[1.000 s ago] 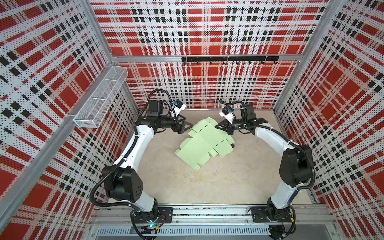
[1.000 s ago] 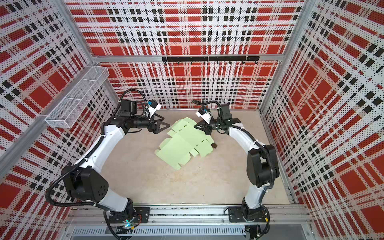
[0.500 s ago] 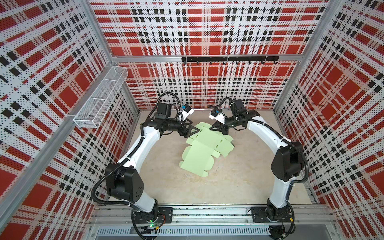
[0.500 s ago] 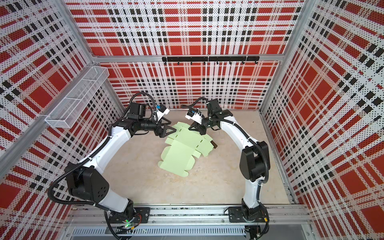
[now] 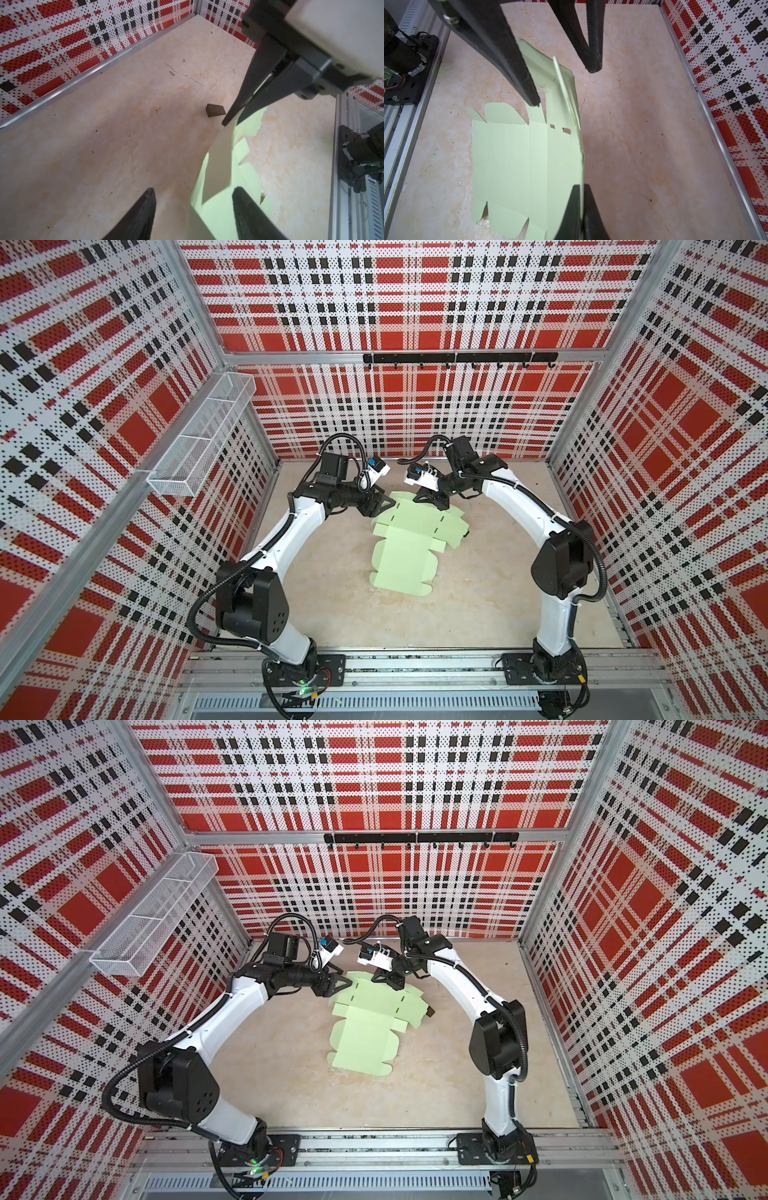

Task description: Fold the paper box

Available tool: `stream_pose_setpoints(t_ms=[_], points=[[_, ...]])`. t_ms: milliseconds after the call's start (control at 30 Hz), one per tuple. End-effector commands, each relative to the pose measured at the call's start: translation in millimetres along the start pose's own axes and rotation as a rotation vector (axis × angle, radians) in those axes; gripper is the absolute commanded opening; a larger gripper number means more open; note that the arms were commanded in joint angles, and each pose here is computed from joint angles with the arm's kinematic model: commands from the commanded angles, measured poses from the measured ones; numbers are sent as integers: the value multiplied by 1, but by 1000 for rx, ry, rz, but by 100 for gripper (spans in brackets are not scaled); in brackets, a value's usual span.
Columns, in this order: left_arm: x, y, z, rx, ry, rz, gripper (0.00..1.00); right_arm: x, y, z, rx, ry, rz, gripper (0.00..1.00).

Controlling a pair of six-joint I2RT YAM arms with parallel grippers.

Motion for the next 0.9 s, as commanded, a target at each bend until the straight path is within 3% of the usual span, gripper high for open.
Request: stream_pose_setpoints(t_ms=[0,233,300,467,633,733,867], points=[[-6,1,-5,10,2,-8,47,4,-1,-2,5,-4,39,7],[-11,4,-4,15,-16,17,10,9,-5,1,-22,-23,34,7],[-12,3,-4,14,-23,16,0,8,-5,1,-34,-26,37,16],[-10,10,4,32,-52,40,0,17,-10,12,-109,-44,-11,37],[-11,29,18,123,-96,70,0,28,-14,45,-277,-102,-148,48],[-13,43,28,167,-149,140,0,30,-18,69,-428,-174,-324,70],[-17,49,33,174,-180,156,0,21,-26,83,-510,-319,-690,76]])
Point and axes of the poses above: each gripper's point midway between its finger pads, its own z axis back along the fingers, its own y axis along the line the jaws close on, x = y × z, the point moved 6 cm from there along z, back along the fingers, and after that the axes turned 1 degree about -z, right-handed, at the moved point
